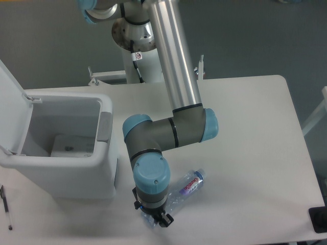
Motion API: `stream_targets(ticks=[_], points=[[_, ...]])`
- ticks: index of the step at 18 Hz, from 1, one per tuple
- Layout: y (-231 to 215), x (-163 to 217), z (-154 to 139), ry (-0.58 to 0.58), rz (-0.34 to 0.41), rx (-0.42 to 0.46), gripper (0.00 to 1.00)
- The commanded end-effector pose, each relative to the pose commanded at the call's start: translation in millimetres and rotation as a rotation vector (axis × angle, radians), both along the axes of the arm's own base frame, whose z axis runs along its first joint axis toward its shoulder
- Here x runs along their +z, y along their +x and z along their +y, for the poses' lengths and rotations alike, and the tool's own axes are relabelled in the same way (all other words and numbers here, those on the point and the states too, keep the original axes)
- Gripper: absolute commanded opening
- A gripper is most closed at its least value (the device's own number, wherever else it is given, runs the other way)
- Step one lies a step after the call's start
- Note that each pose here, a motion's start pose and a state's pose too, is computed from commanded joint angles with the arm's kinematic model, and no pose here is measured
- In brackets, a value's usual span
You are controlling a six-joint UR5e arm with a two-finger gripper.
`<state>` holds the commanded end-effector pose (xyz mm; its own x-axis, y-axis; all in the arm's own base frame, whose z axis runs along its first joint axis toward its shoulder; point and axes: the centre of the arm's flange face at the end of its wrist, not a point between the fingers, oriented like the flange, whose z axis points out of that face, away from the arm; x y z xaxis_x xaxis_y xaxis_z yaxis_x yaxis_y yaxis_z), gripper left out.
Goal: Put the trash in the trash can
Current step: 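Lift the bottle by its cap end off the table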
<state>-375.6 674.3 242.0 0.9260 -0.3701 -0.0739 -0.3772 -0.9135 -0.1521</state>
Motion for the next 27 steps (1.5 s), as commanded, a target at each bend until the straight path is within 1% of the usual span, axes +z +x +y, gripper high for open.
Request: stream_targets(ticks=[5, 9, 12, 15, 18, 21, 23, 25, 27], points=[[-30.1, 30.0, -17.8, 0.095, -0.048, 0.044, 0.43], [-49.9, 58.4, -33.2, 0.204, -0.114, 0.069, 0.42], [-58.3, 77.0, -41.6, 0.274, -0.159, 0.082, 0.43], [-65.0, 97.5, -50.3, 0.328, -0.19, 0.123, 0.43], [-72.9, 131.0, -64.5, 0.416, -0.229, 0.146, 0.43], [-86.7, 165.7, -79.7, 0.533, -0.312, 0.2, 0.43], [-93.8, 189.4, -86.6, 0.593, -0.347, 0.229, 0.43], [-97.7, 218.8, -92.6, 0.655, -0.366, 0.237, 0.43], [-99.8, 251.6, -100.8, 0.731, -0.407, 0.244, 0.43]])
